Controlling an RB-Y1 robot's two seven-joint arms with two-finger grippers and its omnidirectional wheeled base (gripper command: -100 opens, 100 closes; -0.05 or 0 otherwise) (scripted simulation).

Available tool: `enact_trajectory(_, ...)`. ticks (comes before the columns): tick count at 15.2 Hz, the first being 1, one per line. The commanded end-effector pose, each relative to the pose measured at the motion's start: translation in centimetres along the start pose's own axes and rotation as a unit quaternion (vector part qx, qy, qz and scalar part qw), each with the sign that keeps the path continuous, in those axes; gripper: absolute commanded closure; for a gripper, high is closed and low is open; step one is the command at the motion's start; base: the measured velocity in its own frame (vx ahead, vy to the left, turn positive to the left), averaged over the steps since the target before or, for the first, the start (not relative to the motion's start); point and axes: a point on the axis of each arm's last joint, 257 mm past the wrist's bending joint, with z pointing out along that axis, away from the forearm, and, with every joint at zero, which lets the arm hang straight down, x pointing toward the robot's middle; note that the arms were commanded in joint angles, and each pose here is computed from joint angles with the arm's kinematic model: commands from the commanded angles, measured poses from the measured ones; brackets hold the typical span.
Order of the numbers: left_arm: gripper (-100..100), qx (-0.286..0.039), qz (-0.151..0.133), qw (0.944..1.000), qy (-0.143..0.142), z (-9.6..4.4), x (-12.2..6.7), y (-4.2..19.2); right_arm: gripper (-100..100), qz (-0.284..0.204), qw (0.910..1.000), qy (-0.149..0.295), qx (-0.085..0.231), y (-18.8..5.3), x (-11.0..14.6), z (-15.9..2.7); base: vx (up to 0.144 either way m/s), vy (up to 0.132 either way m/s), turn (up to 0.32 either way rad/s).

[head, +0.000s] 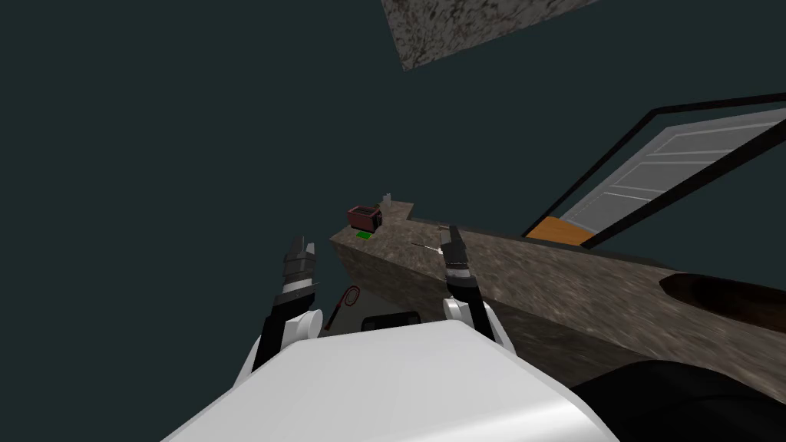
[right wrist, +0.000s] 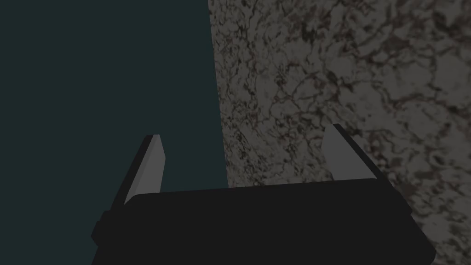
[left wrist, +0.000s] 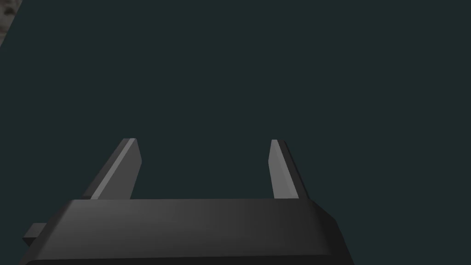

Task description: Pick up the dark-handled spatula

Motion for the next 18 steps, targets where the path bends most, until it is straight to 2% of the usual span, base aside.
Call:
enact_trajectory(1,0,0.0,0.0,1.0,0.0,0.0,0.0,0.0,-100,-0.01,0.9998,0.018,0.003,-0.4,0.4,-0.2,0.0,0.001,0.034)
enact_trajectory(10,0,0.0,0.0,1.0,0.0,0.0,0.0,0.0,-100,-0.063,0.9923,0.103,0.03,-3.6,1.7,-2.3,-0.006,-0.003,0.076)
enact_trajectory(13,0,0.0,0.0,1.0,0.0,0.0,0.0,0.0,-100,-0.09,0.9847,0.141,0.047,-5.5,2.0,-3.6,-0.01,-0.002,0.102)
enact_trajectory(14,0,0.0,0.0,1.0,0.0,0.0,0.0,0.0,-100,-0.092,0.984,0.145,0.047,-5.5,2.1,-3.6,-0.009,-0.004,0.083)
enact_trajectory(17,0,0.0,0.0,1.0,0.0,0.0,0.0,0.0,-100,-0.121,0.9731,0.184,0.067,-7.8,2.0,-5.3,-0.011,-0.004,0.119)
enact_trajectory(18,0,0.0,0.0,1.0,0.0,0.0,0.0,0.0,-100,-0.124,0.9714,0.191,0.066,-7.8,2.1,-5.4,-0.012,-0.006,0.135)
